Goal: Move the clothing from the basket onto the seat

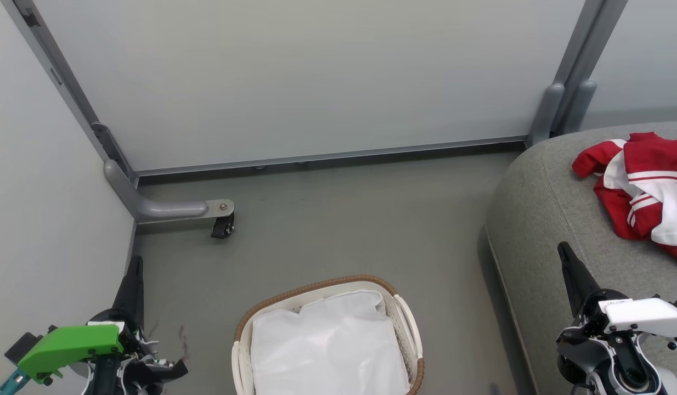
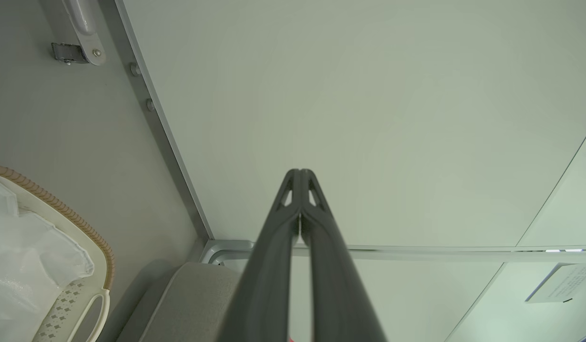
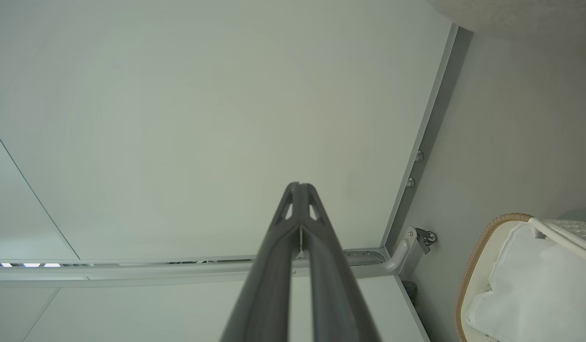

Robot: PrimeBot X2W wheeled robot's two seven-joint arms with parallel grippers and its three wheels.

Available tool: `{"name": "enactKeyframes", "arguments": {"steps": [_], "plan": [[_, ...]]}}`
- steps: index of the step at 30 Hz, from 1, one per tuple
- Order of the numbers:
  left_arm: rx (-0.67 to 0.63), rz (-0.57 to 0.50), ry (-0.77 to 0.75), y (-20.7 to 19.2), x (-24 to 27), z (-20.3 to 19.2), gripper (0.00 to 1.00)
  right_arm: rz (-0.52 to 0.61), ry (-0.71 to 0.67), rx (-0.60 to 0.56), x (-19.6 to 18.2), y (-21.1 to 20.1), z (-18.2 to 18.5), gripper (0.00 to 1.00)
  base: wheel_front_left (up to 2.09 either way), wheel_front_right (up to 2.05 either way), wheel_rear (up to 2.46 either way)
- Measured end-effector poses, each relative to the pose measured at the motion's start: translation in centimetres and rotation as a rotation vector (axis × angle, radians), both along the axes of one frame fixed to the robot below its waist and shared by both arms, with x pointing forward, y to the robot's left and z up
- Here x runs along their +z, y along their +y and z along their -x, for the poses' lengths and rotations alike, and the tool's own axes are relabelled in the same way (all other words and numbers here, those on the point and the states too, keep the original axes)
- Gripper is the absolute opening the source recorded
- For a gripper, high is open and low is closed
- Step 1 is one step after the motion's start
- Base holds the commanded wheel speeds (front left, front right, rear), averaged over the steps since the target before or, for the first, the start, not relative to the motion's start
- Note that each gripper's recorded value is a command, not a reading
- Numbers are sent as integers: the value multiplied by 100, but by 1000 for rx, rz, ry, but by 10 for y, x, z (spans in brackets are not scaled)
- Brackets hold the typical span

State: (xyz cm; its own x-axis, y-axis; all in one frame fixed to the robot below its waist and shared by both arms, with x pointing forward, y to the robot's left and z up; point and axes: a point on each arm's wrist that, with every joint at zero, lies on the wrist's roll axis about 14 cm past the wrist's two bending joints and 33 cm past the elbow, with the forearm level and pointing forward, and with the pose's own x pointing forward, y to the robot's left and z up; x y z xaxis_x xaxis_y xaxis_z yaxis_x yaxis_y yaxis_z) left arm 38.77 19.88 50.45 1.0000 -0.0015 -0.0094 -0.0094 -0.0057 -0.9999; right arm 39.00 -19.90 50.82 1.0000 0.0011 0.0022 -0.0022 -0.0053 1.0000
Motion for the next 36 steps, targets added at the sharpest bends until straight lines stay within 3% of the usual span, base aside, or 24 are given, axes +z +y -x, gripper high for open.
{"name": "enactKeyframes", "arguments": {"steps": [36], "plan": [[0,0,1,0,0,0,0,0,0,0,0,0,0,0,0,0,0]]}}
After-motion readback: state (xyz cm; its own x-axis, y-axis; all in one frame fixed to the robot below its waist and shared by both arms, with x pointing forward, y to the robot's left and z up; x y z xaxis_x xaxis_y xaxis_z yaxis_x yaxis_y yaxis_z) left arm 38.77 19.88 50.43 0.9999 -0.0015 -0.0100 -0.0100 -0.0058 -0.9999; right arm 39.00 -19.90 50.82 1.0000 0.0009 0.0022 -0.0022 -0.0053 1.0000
